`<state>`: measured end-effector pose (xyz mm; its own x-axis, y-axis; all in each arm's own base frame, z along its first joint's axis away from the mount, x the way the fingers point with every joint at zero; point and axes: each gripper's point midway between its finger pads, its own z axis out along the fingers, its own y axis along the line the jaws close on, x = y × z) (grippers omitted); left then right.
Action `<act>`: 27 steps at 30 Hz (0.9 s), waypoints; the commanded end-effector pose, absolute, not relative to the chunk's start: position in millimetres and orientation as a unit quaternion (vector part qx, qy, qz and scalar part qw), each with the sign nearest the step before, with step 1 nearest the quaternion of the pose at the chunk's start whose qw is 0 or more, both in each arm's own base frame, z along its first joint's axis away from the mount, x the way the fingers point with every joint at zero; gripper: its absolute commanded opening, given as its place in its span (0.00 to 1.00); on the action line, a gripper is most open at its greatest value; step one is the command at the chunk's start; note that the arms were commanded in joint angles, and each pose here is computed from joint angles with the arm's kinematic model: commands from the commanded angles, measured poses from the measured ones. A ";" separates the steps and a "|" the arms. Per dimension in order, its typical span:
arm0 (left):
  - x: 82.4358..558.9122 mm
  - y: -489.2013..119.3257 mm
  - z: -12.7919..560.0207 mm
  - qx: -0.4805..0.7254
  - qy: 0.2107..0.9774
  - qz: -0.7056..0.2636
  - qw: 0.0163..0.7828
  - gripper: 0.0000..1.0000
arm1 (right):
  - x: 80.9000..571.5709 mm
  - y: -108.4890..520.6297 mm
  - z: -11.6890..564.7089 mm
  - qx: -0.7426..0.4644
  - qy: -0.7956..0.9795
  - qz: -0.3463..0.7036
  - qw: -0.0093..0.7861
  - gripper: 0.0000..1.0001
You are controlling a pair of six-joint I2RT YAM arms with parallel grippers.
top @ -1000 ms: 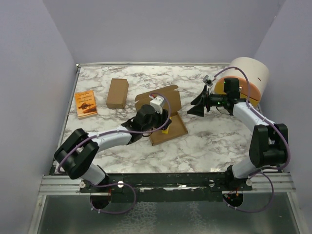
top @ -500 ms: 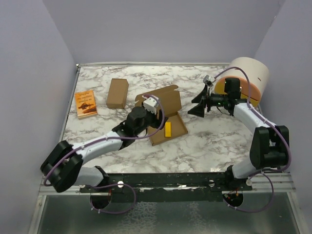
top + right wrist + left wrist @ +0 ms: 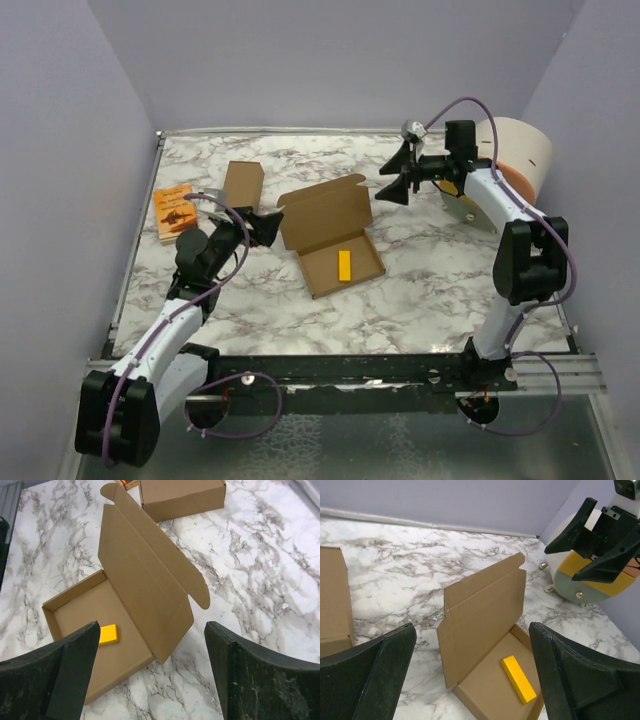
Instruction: Fold the paper box
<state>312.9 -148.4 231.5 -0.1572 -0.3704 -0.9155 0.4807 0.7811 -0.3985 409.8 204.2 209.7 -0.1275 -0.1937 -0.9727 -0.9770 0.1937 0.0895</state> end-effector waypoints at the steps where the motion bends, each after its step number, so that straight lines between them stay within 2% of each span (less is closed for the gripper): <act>1: 306.1 -158.9 218.3 0.037 0.697 -0.421 0.579 0.98 | 414.2 207.9 194.0 -0.425 0.679 0.448 0.396 0.85; 10: 325.4 -139.5 177.6 -0.008 0.747 -0.393 0.537 0.93 | 436.3 221.3 166.7 -0.391 0.709 0.485 0.331 0.85; 15: 333.0 -144.0 164.5 -0.005 0.753 -0.412 0.513 0.90 | 436.0 231.4 153.5 -0.389 0.712 0.496 0.310 0.79; 21: 343.9 -152.1 151.8 0.005 0.756 -0.435 0.489 0.87 | 438.0 237.9 141.9 -0.386 0.710 0.511 0.293 0.65; 27: 349.6 -157.5 145.7 0.014 0.757 -0.447 0.477 0.73 | 434.7 241.7 140.7 -0.392 0.702 0.519 0.289 0.48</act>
<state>343.5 -151.0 125.6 -0.5791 -0.4176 -0.7002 0.3600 0.6396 -0.6792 438.0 237.9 136.3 -0.5273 -0.2586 -0.8094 -0.8492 0.1931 0.4915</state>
